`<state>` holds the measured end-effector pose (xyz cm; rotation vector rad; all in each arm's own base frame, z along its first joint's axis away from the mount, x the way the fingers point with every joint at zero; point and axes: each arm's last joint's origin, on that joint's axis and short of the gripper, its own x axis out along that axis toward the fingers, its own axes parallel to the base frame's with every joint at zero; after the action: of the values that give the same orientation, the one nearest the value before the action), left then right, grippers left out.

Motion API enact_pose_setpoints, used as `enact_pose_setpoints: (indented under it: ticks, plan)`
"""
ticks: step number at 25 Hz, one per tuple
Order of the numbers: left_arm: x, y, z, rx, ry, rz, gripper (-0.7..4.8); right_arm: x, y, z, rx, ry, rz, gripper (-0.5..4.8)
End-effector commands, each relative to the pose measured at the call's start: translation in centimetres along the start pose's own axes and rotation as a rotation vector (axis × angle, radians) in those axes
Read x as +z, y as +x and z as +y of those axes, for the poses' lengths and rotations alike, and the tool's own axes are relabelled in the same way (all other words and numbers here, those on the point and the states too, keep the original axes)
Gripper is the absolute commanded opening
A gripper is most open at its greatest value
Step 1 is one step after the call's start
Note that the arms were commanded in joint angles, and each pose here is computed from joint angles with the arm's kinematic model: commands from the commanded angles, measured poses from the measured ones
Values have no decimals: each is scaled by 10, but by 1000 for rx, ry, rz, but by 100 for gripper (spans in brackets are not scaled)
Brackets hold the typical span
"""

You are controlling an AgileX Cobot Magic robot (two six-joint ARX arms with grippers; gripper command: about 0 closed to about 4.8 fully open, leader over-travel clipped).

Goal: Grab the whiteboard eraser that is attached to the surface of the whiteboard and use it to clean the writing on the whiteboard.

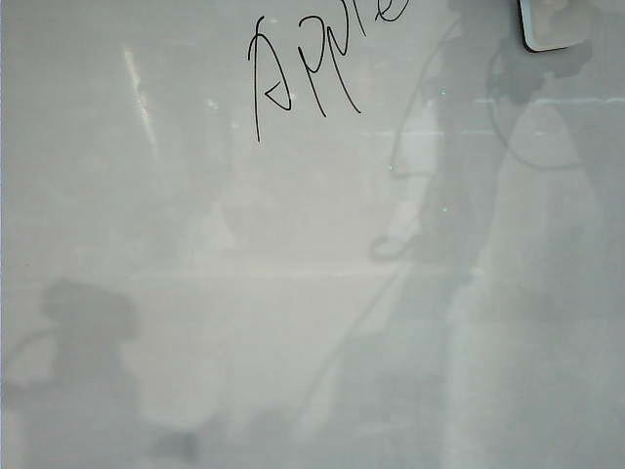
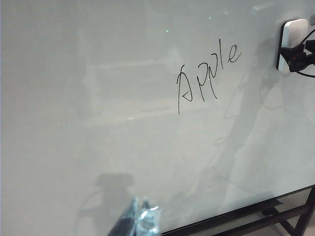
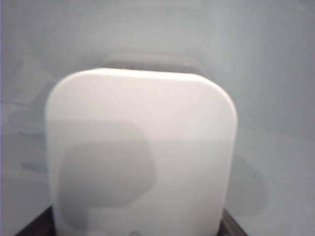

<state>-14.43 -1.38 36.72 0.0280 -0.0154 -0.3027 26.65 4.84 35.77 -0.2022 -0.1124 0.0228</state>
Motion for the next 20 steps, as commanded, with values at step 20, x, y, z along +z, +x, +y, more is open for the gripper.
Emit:
enact_pose_setpoints:
  ticks: [20]
  plan:
    - [1,0,0,-4,3,-7,-5,19,5,25,83,17,-43,206]
